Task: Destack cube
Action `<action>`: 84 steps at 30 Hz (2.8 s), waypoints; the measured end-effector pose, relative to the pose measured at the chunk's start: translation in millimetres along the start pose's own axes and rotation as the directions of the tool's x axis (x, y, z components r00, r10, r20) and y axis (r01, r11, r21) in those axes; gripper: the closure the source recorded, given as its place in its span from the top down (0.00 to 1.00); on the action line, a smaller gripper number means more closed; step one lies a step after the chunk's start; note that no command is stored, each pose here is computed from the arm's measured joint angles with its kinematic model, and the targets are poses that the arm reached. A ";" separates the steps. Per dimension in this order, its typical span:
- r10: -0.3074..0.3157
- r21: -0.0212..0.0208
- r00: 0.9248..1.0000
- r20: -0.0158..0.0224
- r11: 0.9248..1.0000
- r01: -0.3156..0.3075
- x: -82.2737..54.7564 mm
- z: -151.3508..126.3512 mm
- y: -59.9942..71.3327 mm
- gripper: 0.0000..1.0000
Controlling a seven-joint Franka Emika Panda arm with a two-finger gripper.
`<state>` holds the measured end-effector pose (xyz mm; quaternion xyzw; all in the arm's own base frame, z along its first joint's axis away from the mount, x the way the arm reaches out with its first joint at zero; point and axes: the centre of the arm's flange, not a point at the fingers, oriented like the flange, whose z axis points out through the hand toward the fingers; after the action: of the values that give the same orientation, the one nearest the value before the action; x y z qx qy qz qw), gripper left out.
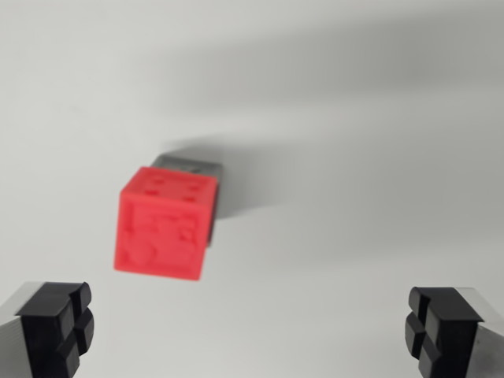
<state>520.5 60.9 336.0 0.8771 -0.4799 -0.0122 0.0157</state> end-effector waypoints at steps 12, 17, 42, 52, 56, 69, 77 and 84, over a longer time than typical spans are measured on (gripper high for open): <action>0.083 0.021 0.997 -0.002 0.996 -0.082 -40.3 26.0 -1.2 1.00; 0.119 0.030 0.993 -0.003 0.992 -0.119 -58.1 36.7 -1.4 1.00; 0.146 0.035 0.989 0.004 0.989 -0.146 -68.9 132.3 -5.2 1.00; 0.147 0.036 0.989 0.005 0.989 -0.147 -68.9 157.6 -5.7 1.00; 0.146 0.036 0.989 0.004 0.989 -0.147 -69.0 163.5 -5.8 1.00; 0.147 0.037 0.989 0.004 0.988 -0.147 -68.8 167.5 -6.0 0.00; 0.147 0.037 0.989 0.004 0.988 -0.147 -68.8 167.5 -6.1 0.00; 0.147 0.037 0.989 0.003 0.988 -0.147 -68.7 167.5 -6.1 0.00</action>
<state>482.5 119.4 168.9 0.8395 -0.5433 -0.0024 0.0000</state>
